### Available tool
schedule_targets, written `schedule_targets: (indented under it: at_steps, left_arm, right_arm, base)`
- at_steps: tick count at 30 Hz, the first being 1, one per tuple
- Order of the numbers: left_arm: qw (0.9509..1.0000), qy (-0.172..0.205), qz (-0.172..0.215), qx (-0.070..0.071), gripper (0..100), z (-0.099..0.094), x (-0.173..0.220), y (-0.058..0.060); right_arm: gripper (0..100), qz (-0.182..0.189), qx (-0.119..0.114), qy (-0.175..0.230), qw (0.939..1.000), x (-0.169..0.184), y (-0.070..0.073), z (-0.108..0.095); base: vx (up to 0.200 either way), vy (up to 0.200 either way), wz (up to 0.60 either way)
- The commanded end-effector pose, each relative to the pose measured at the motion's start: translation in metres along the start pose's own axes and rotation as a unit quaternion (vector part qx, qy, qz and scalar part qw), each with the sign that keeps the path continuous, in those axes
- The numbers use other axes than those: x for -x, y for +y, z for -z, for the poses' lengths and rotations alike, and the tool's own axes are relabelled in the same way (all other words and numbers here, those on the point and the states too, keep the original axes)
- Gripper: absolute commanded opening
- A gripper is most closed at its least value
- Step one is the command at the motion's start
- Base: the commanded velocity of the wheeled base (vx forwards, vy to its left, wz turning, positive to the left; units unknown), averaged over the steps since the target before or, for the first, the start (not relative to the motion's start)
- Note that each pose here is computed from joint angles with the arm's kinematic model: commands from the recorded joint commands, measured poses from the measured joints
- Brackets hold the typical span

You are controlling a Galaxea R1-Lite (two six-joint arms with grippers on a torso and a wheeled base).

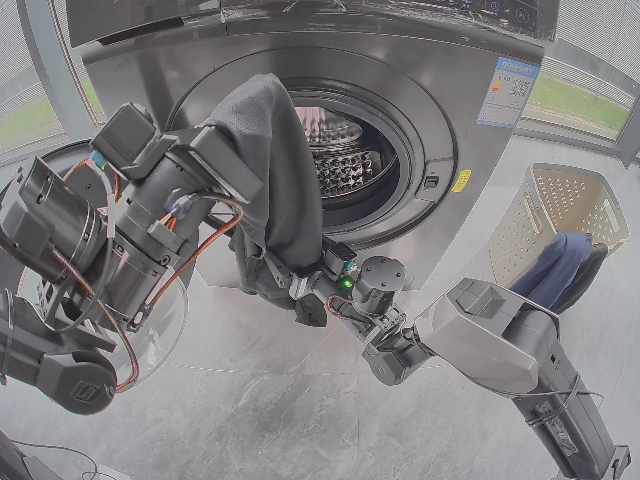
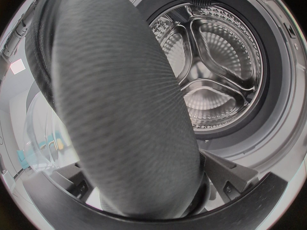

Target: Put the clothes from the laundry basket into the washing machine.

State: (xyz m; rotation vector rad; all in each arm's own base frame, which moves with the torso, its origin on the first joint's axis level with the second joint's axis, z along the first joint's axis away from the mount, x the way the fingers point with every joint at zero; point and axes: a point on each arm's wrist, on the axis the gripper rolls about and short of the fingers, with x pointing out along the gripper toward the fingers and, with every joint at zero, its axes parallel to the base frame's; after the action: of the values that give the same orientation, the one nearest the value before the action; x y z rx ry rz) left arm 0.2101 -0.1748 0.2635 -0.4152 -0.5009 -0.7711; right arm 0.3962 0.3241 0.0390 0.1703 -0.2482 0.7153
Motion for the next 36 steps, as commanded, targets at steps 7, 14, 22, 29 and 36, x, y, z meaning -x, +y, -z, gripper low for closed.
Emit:
schedule_targets:
  at_steps: [7, 14, 22, 29, 36]
  left_arm:
    - [0.9999, 0.0, -0.01, -0.004, 0, -0.001, 0.0, 0.006]
    - [0.9988, -0.002, -0.042, -0.026, 0, -0.004, 0.001, 0.027]
    - [0.9968, 0.008, -0.069, -0.04, 0, 0.002, 0.001, 0.045]
    - [0.9945, 0.027, -0.09, -0.047, 0, 0.013, 0.004, 0.06]
    - [0.9933, 0.045, -0.096, -0.044, 0, 0.022, 0.01, 0.062]
  right_arm:
    - [0, 0.003, 0.001, -0.006, 1.0, 0.0, -0.004, 0.005]
    - [0, 0.017, -0.001, 0.002, 0.9999, 0.026, -0.015, -0.028]
    - [0, 0.03, -0.01, 0.004, 0.9995, 0.07, -0.013, -0.096]
    - [0, 0.056, -0.022, -0.018, 0.998, 0.096, -0.015, -0.143]
    - [0, 0.076, -0.04, -0.034, 0.9957, 0.101, -0.013, -0.157]
  base:
    - [0.0, 0.0, 0.0]
    - [0.0, 0.0, 0.0]
    - [0.0, 0.0, 0.0]
    - [0.0, 0.0, 0.0]
    - [0.0, 0.0, 0.0]
